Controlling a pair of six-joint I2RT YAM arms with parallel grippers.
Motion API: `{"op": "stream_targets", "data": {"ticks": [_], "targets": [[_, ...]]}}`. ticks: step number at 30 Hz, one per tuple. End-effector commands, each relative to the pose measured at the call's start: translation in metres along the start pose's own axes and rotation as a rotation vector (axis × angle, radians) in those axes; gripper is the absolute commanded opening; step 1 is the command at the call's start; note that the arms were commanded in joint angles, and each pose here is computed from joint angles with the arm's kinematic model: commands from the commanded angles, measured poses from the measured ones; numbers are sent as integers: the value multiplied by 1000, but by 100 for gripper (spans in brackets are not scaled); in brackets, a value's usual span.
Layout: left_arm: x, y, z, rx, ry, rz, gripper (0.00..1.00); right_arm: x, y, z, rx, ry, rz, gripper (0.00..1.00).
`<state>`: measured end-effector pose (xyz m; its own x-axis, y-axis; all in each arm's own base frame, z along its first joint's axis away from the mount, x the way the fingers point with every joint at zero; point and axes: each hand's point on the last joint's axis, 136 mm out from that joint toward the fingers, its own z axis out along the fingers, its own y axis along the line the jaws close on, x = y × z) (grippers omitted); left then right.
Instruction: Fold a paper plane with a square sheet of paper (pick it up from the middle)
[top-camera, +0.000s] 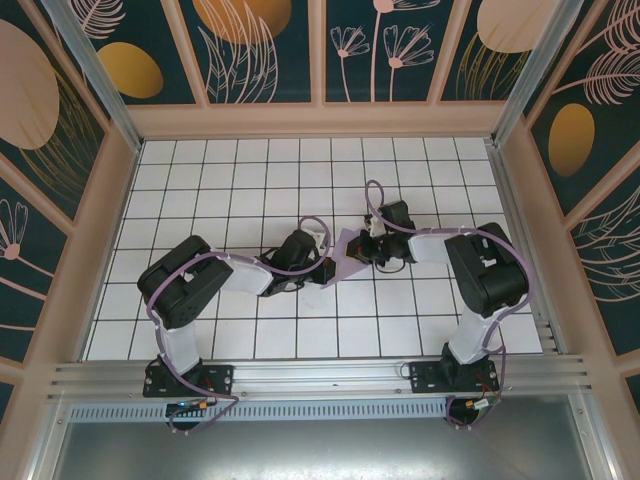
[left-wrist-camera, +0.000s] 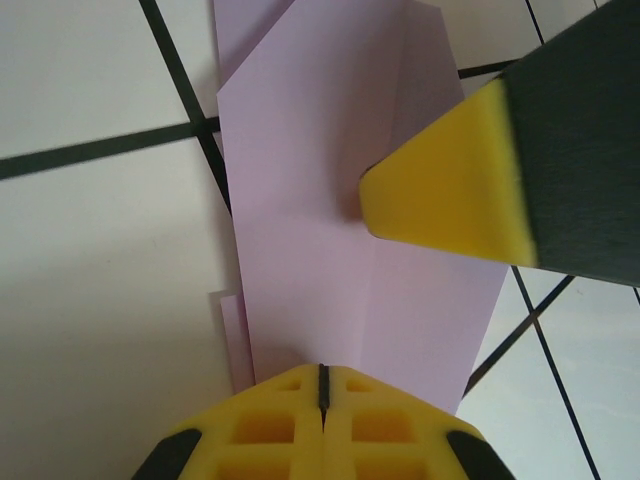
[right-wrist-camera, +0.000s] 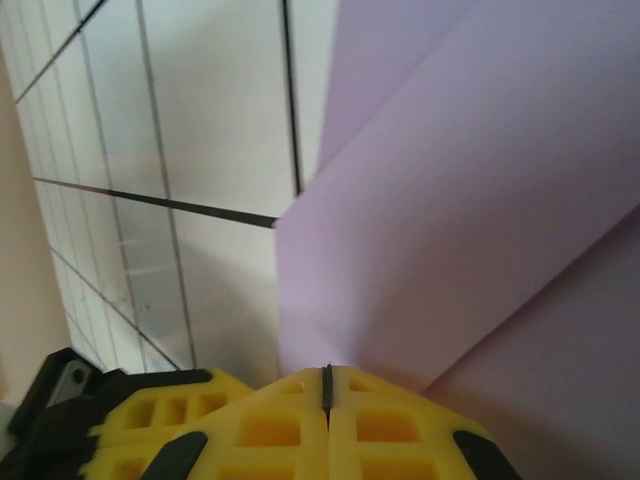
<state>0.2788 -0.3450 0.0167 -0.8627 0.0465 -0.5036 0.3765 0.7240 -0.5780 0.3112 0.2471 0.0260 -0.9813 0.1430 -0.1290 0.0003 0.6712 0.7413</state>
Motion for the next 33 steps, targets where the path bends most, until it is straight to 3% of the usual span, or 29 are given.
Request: {"op": "stream_targets", "data": {"ticks": [1, 5, 12, 21, 33], "targets": [[28, 4, -7, -23, 128, -49, 0, 0, -18, 6, 83, 8, 34, 0], [-2, -20, -18, 24, 50, -47, 0, 2, -39, 9, 151, 23, 73, 0], [-36, -41, -44, 62, -85, -129, 12, 4, -53, 10, 217, 35, 92, 0], [-12, -55, -37, 130, -43, -244, 17, 10, -61, 12, 249, 56, 109, 0], [20, -27, -11, 34, 48, -340, 18, 15, -68, 13, 271, 66, 121, 0]]}}
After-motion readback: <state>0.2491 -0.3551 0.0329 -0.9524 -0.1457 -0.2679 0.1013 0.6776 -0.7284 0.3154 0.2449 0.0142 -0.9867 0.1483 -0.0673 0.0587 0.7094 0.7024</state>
